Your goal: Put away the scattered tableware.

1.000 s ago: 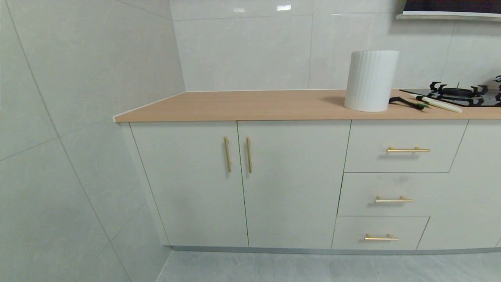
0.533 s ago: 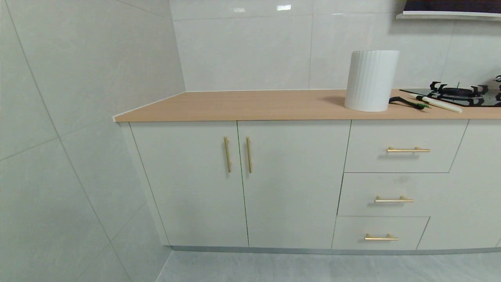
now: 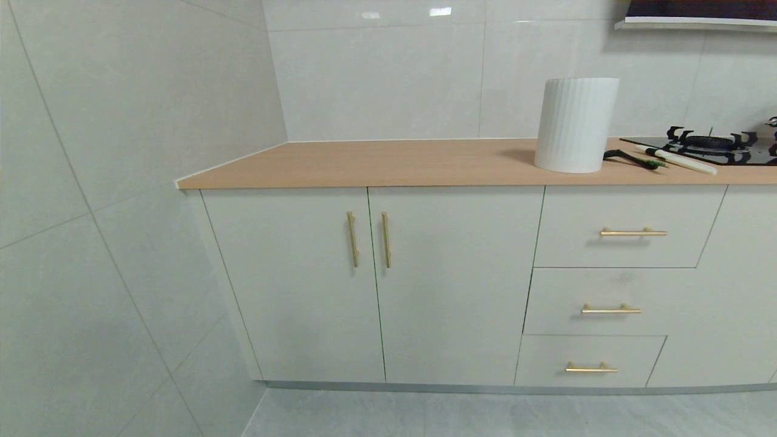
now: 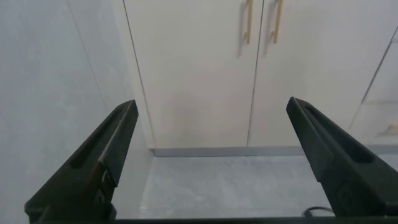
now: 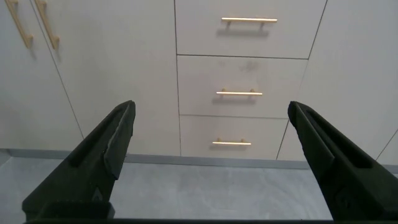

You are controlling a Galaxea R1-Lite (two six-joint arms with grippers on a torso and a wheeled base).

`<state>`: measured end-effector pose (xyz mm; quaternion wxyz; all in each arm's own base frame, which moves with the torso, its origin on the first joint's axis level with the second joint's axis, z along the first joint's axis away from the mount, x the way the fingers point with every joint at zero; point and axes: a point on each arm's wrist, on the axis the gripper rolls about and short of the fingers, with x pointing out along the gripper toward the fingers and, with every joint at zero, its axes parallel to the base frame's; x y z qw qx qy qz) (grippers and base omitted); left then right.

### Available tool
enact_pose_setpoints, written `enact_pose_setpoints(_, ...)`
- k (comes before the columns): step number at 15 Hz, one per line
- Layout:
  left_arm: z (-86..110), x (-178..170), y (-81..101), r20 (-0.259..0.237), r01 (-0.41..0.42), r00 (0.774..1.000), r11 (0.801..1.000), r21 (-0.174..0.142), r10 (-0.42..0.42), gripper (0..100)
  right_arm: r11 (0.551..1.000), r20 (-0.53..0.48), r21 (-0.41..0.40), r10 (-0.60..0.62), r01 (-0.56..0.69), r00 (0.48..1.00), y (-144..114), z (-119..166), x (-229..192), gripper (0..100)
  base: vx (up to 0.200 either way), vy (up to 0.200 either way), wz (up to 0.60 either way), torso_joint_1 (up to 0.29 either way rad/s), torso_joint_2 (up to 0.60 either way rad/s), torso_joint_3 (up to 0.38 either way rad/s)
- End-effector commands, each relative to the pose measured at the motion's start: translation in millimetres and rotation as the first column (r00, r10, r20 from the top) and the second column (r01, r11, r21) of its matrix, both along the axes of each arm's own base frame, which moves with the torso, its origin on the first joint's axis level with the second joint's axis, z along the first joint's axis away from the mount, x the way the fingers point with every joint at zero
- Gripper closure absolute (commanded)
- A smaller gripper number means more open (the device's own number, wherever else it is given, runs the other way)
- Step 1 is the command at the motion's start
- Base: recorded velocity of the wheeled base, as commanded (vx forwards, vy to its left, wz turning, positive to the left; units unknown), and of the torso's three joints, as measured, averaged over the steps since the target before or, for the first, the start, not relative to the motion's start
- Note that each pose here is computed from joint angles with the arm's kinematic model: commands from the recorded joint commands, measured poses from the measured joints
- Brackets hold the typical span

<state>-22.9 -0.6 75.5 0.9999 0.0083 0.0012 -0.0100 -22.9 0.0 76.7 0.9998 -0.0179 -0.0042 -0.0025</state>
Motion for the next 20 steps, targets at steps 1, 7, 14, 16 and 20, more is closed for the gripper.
enact_pose_setpoints(1,-0.5,0.1,0.0,-0.002,0.000,1.000,1.000,0.005,0.000,0,1.000,-0.007,0.002,0.000,0.000,1.000,0.0,-0.9,0.3,0,0.000,0.000,0.00,0.000,0.00,0.000)
enact_pose_setpoints(7,-0.4,0.1,0.0,-0.001,-0.002,1.000,1.000,-0.010,0.002,0,1.000,-0.007,0.008,0.000,0.000,1.000,0.0,-0.9,0.3,0,0.000,0.000,0.00,0.000,0.00,0.000)
enact_pose_setpoints(14,-0.4,0.1,0.0,-0.001,-0.002,1.000,1.000,-0.012,0.002,0,1.000,-0.007,0.020,-0.001,0.001,1.000,0.0,-0.9,0.3,0,0.000,-0.029,0.00,0.001,0.00,0.001)
enact_pose_setpoints(16,-0.4,0.1,0.1,-0.001,-0.003,1.000,1.000,-0.012,0.003,0,1.000,-0.007,0.020,-0.001,0.001,1.000,0.0,-0.9,0.3,0,0.000,-0.200,0.00,0.000,0.00,-0.002)
enact_pose_setpoints(20,-0.4,0.1,0.0,-0.001,-0.002,1.000,1.000,-0.012,0.002,0,1.000,-0.007,0.020,-0.001,0.001,1.000,0.0,-0.9,0.3,0,0.000,-0.200,0.00,0.002,0.00,0.004)
